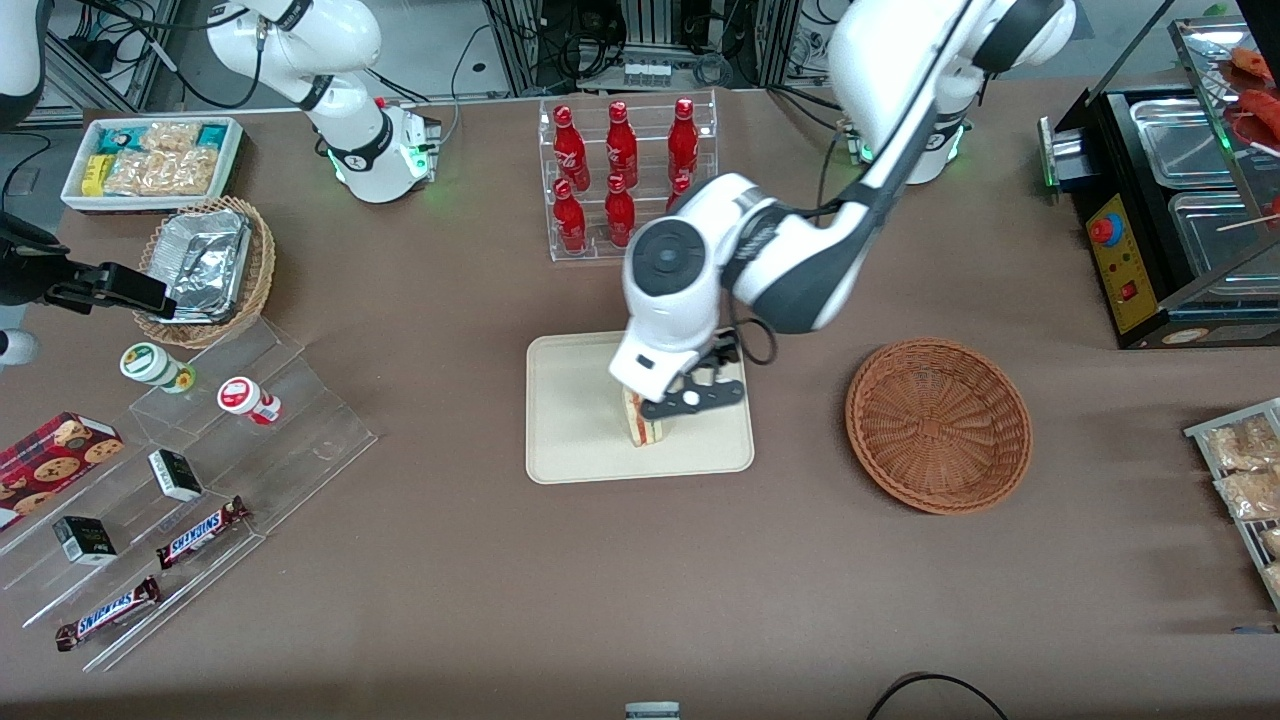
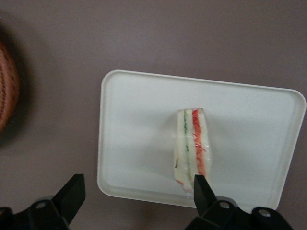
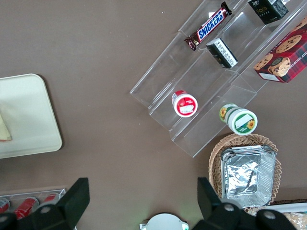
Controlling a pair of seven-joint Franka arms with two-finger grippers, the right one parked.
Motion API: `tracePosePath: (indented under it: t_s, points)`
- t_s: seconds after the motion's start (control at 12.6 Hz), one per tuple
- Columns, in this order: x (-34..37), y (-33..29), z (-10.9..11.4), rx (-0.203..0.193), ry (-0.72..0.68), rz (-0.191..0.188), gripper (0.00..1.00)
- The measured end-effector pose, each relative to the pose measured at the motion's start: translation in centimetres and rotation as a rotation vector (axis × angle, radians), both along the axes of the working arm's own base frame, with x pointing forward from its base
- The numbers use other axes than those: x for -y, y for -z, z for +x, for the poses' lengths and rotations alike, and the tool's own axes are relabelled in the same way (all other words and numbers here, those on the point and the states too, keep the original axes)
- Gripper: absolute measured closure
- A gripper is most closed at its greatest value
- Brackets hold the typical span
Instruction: Place sandwich from basket to tray
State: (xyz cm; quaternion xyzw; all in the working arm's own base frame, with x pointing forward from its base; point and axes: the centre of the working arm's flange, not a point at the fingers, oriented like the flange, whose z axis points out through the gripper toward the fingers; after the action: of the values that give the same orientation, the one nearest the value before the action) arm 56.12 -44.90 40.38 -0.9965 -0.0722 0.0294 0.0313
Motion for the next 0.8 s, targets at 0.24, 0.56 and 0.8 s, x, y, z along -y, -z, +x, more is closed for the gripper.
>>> tracePosePath:
  t_s: [0.24, 0.56, 0.8]
  points:
    - [-7.4, -2.0, 2.8, -0.030, 0.021, -0.026, 0.00]
    - [-18.6, -3.5, 4.4, -0.074, 0.148, -0.022, 0.00]
    - [-27.1, -5.9, 3.8, -0.093, 0.223, -0.053, 0.00]
